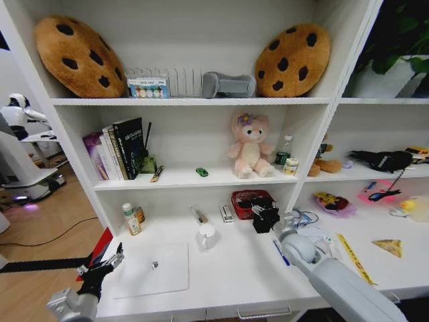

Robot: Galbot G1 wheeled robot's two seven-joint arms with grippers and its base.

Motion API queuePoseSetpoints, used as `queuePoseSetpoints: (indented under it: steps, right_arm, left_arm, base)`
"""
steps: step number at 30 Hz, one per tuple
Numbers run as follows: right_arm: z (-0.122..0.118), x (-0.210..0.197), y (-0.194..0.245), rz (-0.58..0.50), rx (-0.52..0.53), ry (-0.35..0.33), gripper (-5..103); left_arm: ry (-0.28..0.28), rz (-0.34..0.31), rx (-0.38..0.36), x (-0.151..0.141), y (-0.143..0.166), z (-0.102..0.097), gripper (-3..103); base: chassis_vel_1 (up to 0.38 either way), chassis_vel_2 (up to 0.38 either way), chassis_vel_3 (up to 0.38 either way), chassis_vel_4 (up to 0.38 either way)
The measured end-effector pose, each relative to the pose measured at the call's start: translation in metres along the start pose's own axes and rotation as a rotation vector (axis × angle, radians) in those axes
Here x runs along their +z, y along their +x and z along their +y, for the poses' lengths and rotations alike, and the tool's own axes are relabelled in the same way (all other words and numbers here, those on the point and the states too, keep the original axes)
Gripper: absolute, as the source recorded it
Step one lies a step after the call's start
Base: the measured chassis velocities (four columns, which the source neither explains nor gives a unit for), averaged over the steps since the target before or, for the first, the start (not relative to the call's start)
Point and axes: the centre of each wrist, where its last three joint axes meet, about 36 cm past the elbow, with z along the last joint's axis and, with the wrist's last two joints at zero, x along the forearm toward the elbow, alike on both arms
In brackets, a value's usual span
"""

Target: Organize the objects on the table.

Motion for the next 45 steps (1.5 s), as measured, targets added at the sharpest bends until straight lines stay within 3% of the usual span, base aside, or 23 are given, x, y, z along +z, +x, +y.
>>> queuePoseSetpoints:
  steps: [7, 12, 20, 30, 45]
  right_arm:
    - [0.002, 0.013, 0.066, 0.117, 0.036, -0.031, 100]
    - [-0.002, 0.028, 0.072, 0.201, 0.063, -0.069, 100]
    - [-0.013, 0.048, 0.051, 0.339, 0.121, -0.145, 100]
    - [-0.021, 0.067, 0.022, 0.436, 0.168, -0.193, 100]
    - [-0.021, 0.082, -0.011, 0.47, 0.178, -0.205, 100]
  left_arm:
    - [-0.001, 0.001, 0.005, 0.001, 0.001, 0.0, 100]
    - [0.0, -0.004, 0.014, 0.0, 0.002, -0.003, 100]
    - [-0.007, -0.011, 0.009, -0.003, 0.005, 0.0, 100]
    - [-0.007, -0.019, -0.003, -0.007, 0.006, 0.006, 100]
    - [-0.006, -0.03, -0.022, -0.006, 0.006, 0.011, 100]
  base:
    - [0.0, 0.0, 0.0, 0.0]
    - [0.0, 0.0, 0.0, 0.0]
    - [0.0, 0.0, 0.0, 0.0]
    - [0.0, 0.0, 0.0, 0.0]
    - [0.0, 0.0, 0.0, 0.0]
